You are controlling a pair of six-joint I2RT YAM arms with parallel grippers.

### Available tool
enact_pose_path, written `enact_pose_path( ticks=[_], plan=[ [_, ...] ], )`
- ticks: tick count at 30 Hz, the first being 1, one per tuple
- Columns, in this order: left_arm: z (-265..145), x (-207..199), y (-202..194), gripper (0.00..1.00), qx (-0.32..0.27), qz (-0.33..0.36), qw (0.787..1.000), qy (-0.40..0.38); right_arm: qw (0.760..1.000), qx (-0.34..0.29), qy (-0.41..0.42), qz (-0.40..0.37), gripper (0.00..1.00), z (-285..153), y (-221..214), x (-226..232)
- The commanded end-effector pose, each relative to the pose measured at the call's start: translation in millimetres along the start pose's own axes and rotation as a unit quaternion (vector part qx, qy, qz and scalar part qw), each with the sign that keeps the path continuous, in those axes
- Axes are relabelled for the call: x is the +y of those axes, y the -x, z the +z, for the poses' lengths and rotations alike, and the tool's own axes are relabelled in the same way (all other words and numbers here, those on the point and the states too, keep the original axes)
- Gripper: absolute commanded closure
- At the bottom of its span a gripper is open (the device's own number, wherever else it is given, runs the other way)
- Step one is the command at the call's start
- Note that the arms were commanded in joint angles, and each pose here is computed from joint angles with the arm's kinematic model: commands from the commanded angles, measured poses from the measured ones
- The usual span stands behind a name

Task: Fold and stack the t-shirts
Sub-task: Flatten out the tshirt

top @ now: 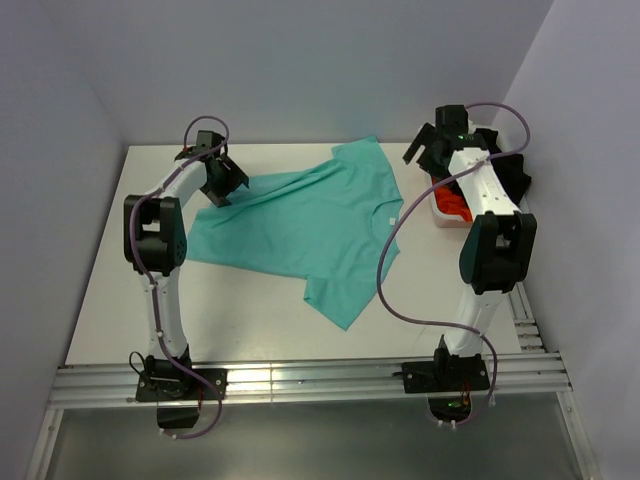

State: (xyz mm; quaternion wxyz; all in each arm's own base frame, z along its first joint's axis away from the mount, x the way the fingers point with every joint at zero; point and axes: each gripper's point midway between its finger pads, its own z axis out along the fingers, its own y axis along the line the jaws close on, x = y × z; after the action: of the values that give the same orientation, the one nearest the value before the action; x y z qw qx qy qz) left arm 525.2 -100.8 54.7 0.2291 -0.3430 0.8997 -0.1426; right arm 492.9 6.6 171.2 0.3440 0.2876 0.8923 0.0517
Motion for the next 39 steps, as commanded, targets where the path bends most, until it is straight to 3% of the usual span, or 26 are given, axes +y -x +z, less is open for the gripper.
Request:
enact_pose_path(
  ticks=[1,13,23,39],
  plan=[
    [-36,-19,24,0.26,-0.051,0.015,0.998,-0.031,1.0,-0.014,0.013,0.002,0.0,-9,4,4],
    [-30,-4,32,0.28,-0.072,-0.001,0.997,-0.001,1.0,-0.015,0.012,-0.003,0.0,-13,4,3],
    [-9,8,24,0.31,-0.055,-0.007,0.998,0.017,1.0,-0.017,0.009,-0.007,0.0,-14,5,1],
    [21,21,11,0.44,-0.031,-0.009,0.999,0.033,1.0,-0.02,0.001,-0.014,0.0,-17,5,-4]
  ],
)
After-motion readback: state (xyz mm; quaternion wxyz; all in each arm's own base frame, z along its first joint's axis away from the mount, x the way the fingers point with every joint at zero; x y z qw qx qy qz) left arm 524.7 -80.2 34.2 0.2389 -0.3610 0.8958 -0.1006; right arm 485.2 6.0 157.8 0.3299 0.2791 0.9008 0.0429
